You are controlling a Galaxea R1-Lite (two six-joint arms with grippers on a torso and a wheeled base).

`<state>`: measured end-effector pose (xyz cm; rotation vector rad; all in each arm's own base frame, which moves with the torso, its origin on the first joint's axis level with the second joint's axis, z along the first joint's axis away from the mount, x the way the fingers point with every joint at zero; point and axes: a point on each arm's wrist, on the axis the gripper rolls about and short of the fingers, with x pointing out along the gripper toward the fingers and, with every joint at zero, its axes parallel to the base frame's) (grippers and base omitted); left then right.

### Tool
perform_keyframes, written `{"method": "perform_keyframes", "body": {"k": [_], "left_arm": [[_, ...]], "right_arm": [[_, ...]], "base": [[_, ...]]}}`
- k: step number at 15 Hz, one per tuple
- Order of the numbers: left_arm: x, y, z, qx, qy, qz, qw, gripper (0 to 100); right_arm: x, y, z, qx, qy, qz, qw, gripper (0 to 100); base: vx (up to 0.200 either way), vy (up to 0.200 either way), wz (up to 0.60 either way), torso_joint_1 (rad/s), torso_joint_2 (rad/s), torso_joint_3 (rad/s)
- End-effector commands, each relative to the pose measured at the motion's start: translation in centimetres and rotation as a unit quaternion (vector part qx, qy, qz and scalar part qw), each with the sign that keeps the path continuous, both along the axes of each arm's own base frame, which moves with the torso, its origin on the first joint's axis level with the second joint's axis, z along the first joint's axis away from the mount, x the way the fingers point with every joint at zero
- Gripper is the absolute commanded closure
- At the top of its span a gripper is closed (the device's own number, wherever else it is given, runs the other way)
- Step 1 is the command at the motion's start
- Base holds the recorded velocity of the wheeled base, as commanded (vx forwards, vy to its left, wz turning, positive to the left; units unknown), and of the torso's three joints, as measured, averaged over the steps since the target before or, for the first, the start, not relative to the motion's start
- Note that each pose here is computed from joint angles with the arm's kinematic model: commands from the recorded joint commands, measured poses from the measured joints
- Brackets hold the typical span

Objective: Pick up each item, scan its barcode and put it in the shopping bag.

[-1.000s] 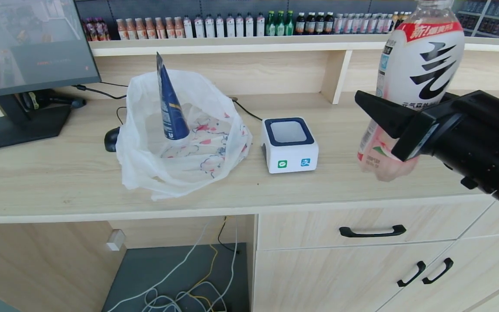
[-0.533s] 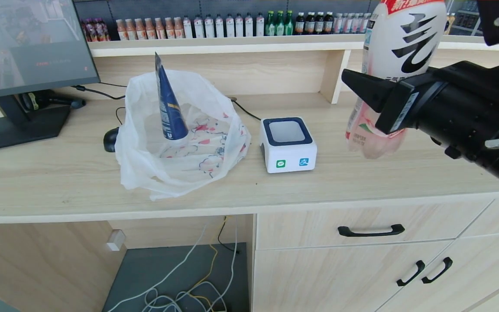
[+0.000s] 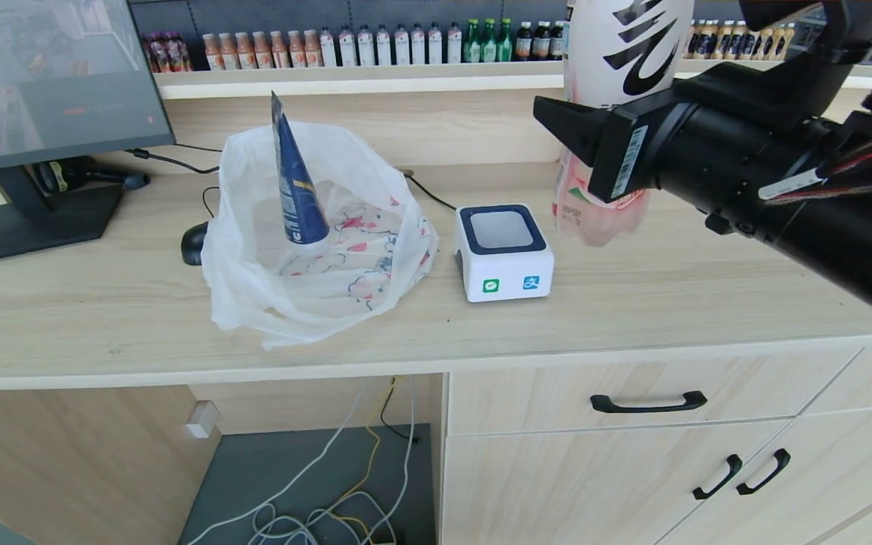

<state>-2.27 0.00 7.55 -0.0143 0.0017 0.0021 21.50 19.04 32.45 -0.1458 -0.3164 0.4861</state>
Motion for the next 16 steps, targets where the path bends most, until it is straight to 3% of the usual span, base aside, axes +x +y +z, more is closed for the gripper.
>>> {"method": "perform_keyframes", "body": {"k": [1, 7, 11, 15, 16], "left_arm": [[0.0, 0.0, 0.0, 0.000, 0.000, 0.000, 1.0000, 0], [0.0, 0.0, 0.0, -0.001, 0.000, 0.000, 1.0000, 0], [0.0, 0.0, 0.0, -0.001, 0.000, 0.000, 1.0000, 0], [0.0, 0.0, 0.0, 0.000, 0.000, 0.000, 1.0000, 0], [0.0, 0.0, 0.0, 0.000, 0.000, 0.000, 1.0000, 0]], "right_arm": [[1.0, 1.1, 0.0, -0.006, -0.004, 0.002, 1.000, 100], [3.2, 3.5, 1.2, -0.036, -0.022, 0.020, 0.999, 100], [4.4, 4.5, 0.0, -0.065, -0.024, 0.027, 0.997, 100], [5.7, 4.6, -0.1, -0.093, -0.041, 0.037, 0.994, 100], [6.5, 4.1, 0.0, -0.120, -0.049, 0.037, 0.991, 100]], "base": [[0.000, 0.000, 0.00, 0.000, 0.00, 0.000], [0.000, 0.000, 0.00, 0.000, 0.00, 0.000], [0.000, 0.000, 0.00, 0.000, 0.00, 0.000], [0.000, 0.000, 0.00, 0.000, 0.00, 0.000], [0.000, 0.000, 0.00, 0.000, 0.00, 0.000]]}}
